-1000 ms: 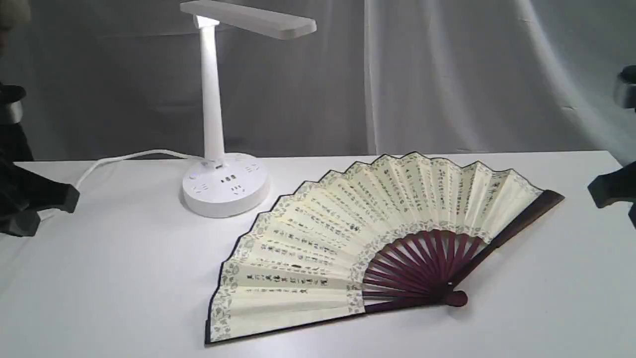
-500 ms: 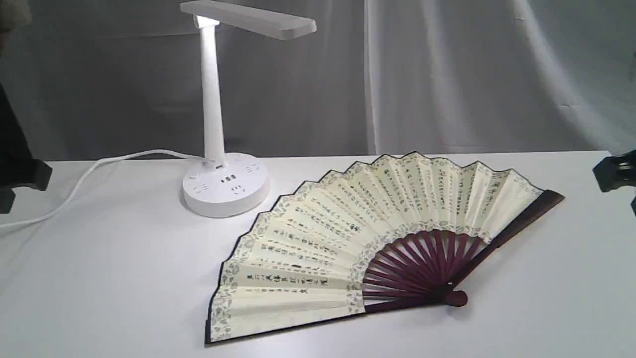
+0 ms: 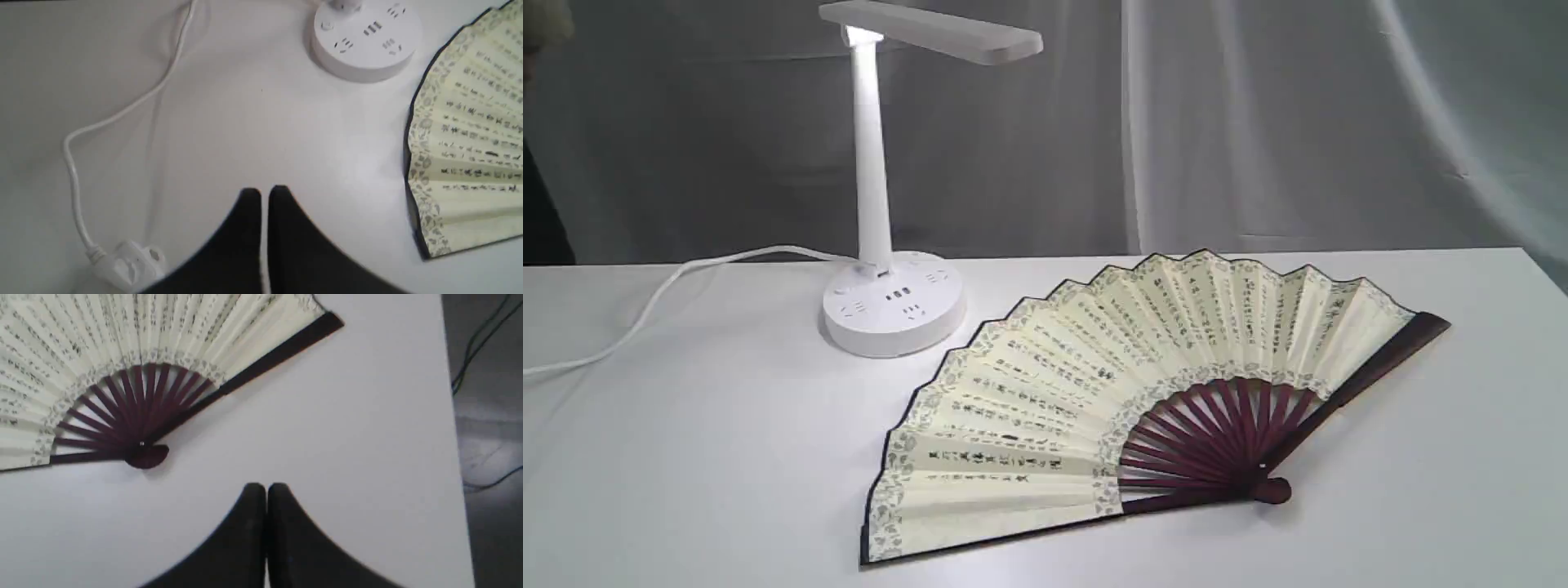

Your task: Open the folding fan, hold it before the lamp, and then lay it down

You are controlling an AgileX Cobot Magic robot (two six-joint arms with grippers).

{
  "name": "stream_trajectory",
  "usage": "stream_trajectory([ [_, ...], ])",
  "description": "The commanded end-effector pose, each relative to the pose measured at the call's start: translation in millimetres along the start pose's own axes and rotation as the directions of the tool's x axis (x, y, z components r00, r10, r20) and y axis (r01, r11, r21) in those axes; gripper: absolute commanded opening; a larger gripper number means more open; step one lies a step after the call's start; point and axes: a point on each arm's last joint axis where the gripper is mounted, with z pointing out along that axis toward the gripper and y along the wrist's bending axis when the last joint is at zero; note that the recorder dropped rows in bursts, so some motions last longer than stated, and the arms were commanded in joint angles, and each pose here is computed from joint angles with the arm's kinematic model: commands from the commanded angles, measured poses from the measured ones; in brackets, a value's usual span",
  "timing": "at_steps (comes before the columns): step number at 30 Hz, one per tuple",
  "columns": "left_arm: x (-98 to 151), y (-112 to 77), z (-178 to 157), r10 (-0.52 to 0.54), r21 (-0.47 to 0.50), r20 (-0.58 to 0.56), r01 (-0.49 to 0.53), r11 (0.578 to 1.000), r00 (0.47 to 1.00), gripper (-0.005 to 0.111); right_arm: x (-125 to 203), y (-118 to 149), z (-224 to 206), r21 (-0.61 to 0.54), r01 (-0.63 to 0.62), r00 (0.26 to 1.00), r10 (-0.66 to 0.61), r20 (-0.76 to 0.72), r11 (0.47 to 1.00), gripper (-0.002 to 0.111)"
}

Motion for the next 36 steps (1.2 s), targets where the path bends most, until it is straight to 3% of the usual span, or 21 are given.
stream_trajectory([
  [1, 3, -0.5, -36, -0.01, 0.015, 0.109, 0.008, 1.0, 0.994, 0.0, 10, 1, -37, 0.026, 0.011, 0.993, -0.014, 0.114, 1.0, 0.0],
  [12, 37, 4.1, -131, -0.024, 0.023, 0.355, 0.017, 1.0, 0.935, 0.0, 68, 6, -143, 0.082, 0.01, 0.9, -0.045, 0.433, 0.997, 0.0],
  [21, 97, 8.3, -214, -0.04, 0.036, 0.613, 0.023, 0.999, 0.789, 0.0, 132, 8, -193, 0.151, -0.01, 0.832, -0.076, 0.549, 0.989, 0.0],
  [27, 138, 10.0, -239, -0.054, 0.045, 0.678, 0.032, 0.998, 0.733, 0.0, 171, 8, -218, 0.201, -0.039, 0.757, -0.103, 0.646, 0.979, 0.0],
  [35, 190, 11.2, -258, -0.058, 0.052, 0.828, 0.027, 0.998, 0.557, 0.0, 223, 8, -237, 0.257, -0.089, 0.681, -0.129, 0.721, 0.962, 0.0],
  [36, 189, 11.0, -255, -0.058, 0.052, 0.827, 0.027, 0.998, 0.559, 0.0, 226, 8, -238, 0.259, -0.093, 0.673, -0.131, 0.728, 0.961, 0.0],
])
